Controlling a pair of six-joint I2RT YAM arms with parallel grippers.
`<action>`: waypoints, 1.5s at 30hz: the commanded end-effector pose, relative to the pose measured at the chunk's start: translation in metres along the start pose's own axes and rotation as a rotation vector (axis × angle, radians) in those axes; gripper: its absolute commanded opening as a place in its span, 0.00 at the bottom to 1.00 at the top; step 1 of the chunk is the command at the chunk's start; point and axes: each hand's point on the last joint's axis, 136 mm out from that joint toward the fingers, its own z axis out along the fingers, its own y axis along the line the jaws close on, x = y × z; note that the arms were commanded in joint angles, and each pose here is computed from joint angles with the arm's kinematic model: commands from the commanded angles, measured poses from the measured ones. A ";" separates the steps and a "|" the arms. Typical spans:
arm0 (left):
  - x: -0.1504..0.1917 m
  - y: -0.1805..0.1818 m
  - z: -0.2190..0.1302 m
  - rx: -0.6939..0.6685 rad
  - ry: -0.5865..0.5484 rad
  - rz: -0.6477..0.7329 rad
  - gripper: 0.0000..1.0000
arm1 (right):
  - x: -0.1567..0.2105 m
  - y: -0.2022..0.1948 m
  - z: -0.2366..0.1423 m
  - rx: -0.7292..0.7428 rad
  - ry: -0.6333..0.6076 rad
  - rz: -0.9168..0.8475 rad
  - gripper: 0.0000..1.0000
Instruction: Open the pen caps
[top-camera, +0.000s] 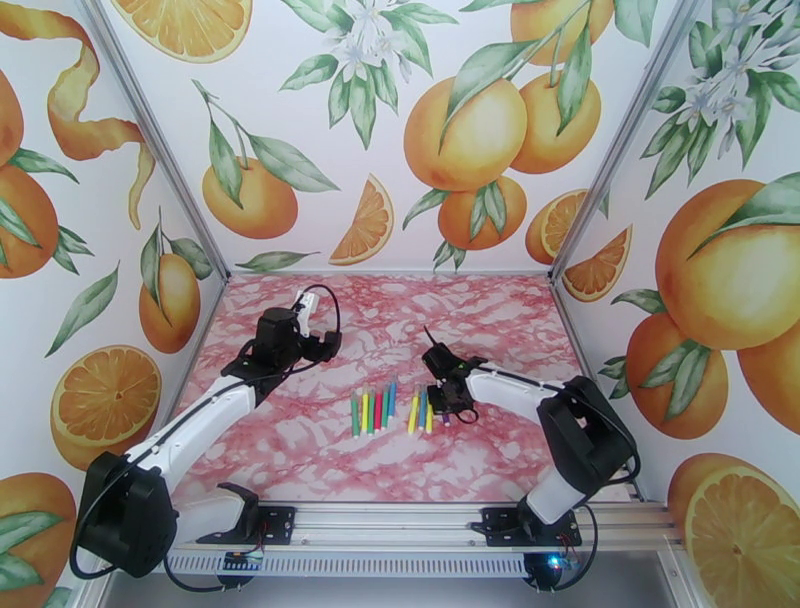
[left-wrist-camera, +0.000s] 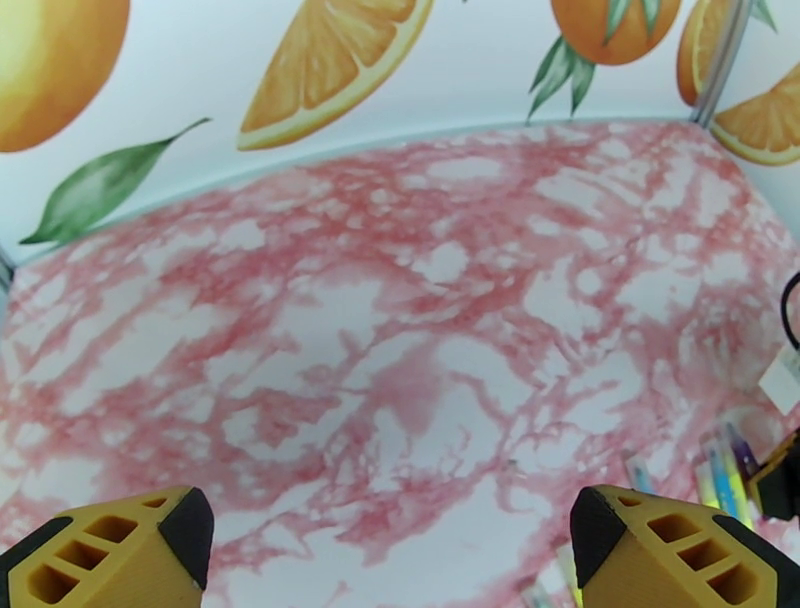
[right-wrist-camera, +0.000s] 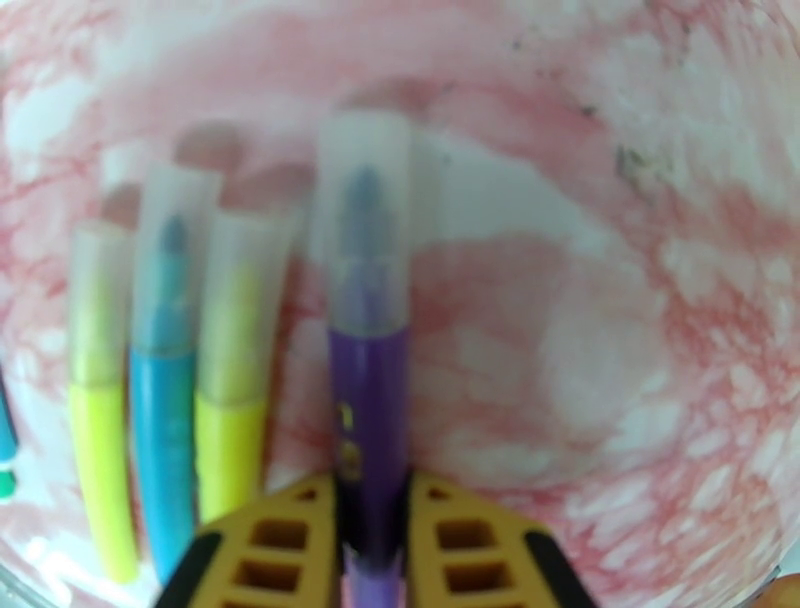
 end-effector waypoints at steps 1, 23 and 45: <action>-0.015 -0.014 0.003 0.071 -0.030 -0.032 0.98 | -0.011 0.000 -0.009 -0.011 -0.075 -0.018 0.15; -0.060 -0.112 0.008 0.553 0.033 -0.163 0.92 | -0.090 0.090 -0.137 -0.529 -0.584 -0.210 0.15; -0.076 -0.177 0.016 0.792 0.092 -0.192 0.73 | -0.108 0.128 -0.176 -0.681 -0.713 -0.311 0.16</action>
